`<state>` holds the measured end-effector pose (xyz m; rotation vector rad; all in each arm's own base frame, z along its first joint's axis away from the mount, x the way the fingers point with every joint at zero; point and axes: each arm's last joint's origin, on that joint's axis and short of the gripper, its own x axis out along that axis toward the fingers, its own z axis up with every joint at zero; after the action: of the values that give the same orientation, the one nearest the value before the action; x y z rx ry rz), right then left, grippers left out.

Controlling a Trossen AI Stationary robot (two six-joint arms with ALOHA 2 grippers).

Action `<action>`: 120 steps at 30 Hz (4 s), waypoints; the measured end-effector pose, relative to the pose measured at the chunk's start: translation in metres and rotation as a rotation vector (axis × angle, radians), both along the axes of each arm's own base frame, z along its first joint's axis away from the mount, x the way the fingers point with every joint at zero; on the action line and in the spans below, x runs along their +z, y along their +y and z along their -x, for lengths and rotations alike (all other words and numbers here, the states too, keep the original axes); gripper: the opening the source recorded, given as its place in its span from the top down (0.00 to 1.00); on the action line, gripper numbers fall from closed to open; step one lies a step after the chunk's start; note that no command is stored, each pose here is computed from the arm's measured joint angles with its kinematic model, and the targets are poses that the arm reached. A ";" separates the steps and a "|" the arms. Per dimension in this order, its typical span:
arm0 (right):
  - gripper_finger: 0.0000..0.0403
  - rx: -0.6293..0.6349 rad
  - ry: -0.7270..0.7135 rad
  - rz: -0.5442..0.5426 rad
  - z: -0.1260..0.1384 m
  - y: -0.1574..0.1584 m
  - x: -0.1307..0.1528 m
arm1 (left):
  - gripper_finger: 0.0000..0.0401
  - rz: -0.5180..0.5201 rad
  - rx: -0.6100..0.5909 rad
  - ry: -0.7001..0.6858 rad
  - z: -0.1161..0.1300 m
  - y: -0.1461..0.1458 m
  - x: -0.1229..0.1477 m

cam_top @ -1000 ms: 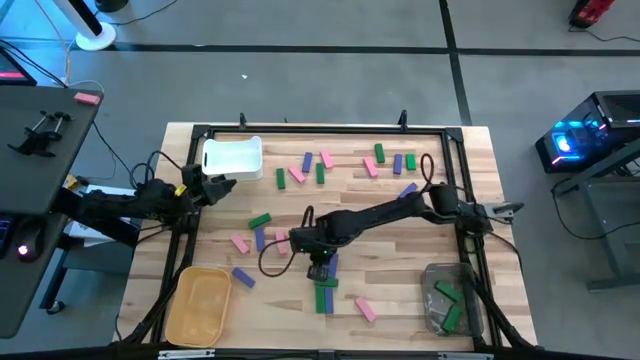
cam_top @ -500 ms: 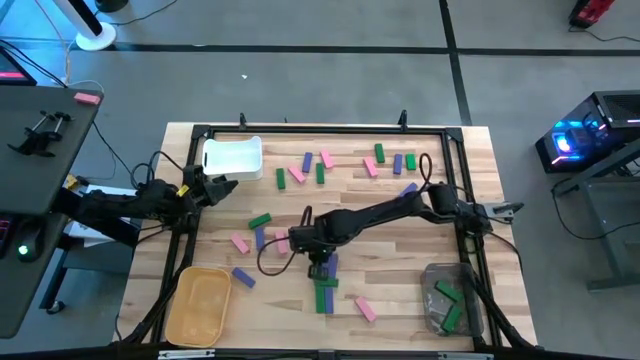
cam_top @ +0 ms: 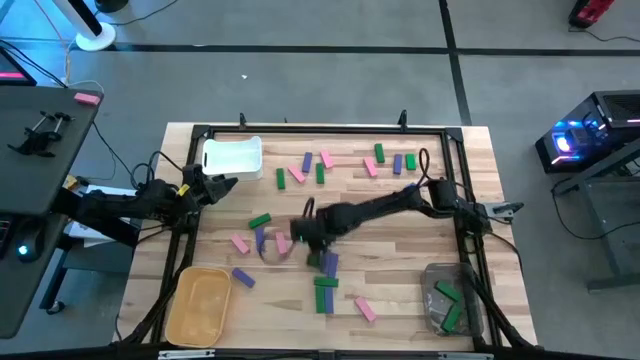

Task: Sort blocks
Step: Put the green block into the black transparent bin

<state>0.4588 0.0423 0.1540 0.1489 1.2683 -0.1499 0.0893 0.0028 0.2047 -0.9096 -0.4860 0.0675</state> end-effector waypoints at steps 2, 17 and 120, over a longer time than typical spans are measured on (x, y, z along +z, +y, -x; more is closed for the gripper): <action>1.00 -0.057 -0.001 0.052 -0.002 -0.020 0.001 | 1.00 0.003 0.009 0.001 0.000 0.000 0.000; 1.00 -0.111 0.367 0.093 0.033 -0.078 0.002 | 1.00 0.007 0.019 0.002 0.000 0.001 0.000; 0.98 -0.643 0.162 -0.475 0.299 0.104 0.121 | 0.37 -0.466 -0.085 0.771 -0.165 -0.013 0.091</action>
<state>0.1593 0.1464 0.2749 0.9721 1.3633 -0.4164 0.2542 -0.0104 0.2956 -0.3895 0.2536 0.2081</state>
